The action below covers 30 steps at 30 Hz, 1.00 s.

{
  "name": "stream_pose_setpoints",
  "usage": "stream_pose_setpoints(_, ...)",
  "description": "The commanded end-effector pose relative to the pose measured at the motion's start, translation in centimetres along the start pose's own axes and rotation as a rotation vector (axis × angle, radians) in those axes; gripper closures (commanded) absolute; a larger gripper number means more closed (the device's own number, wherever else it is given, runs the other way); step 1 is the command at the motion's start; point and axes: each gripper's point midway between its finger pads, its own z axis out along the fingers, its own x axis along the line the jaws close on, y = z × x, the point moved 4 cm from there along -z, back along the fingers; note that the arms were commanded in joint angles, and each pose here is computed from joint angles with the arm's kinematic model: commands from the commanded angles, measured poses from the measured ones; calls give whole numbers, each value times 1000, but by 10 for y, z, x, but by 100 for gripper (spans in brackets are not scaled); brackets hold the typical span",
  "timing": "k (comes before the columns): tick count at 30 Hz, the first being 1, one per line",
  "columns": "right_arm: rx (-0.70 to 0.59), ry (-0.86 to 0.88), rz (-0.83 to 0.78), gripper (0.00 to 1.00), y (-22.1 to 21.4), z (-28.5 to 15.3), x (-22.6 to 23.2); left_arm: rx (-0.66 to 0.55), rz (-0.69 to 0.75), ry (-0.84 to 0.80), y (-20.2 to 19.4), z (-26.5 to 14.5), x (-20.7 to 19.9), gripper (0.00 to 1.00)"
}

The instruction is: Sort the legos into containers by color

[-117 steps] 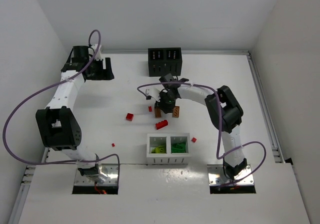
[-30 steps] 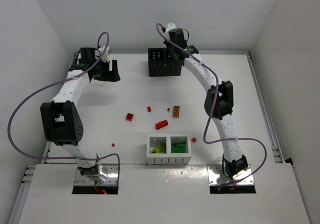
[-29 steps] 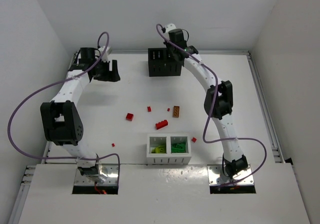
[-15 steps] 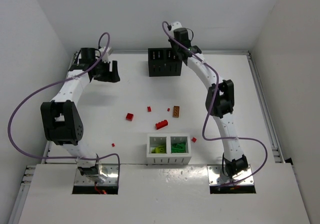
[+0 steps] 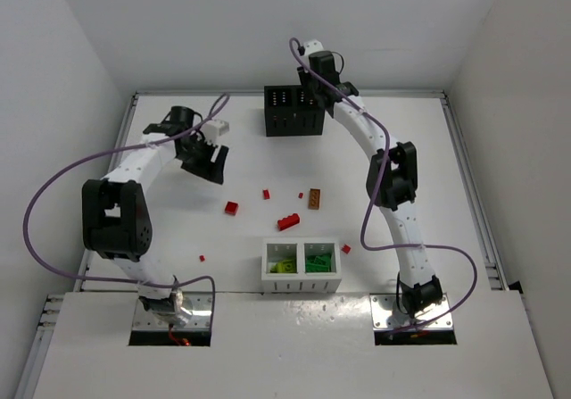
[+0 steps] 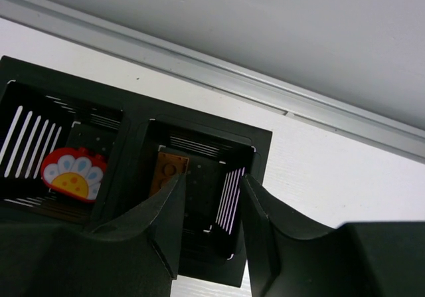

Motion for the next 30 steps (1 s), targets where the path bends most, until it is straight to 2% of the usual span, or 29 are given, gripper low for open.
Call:
stream_pose_setpoints(1, -58, 30, 43, 60, 27, -19, 1, 62, 115, -59, -16, -13, -34, 26)
stream_pose_setpoints(4, -47, 43, 51, 60, 31, -34, 0, 130, 189, -64, -28, -11, -52, 30)
stream_pose_setpoints(7, 4, 69, 41, 60, 19, -43, 2, 189, 206, -63, -37, -6, -64, 30)
stream_pose_setpoints(15, 66, 131, 41, 60, 11, -93, -9, 310, 180, -92, -57, 15, -85, 30)
stream_pose_setpoints(22, 268, 314, 62, 55, -57, -139, 10, 291, 145, -27, -51, 27, -77, 30)
stream_pose_setpoints(26, 334, 344, 98, 24, -81, -153, 16, 285, 116, -8, -47, 37, -74, 30)
stream_pose_setpoints(29, 378, 368, 106, 14, -95, -160, 27, 313, 109, -14, -50, 46, -76, 30)
stream_pose_setpoints(30, 406, 354, 115, 14, -103, -161, 27, 303, 101, -11, -46, 45, -76, 32)
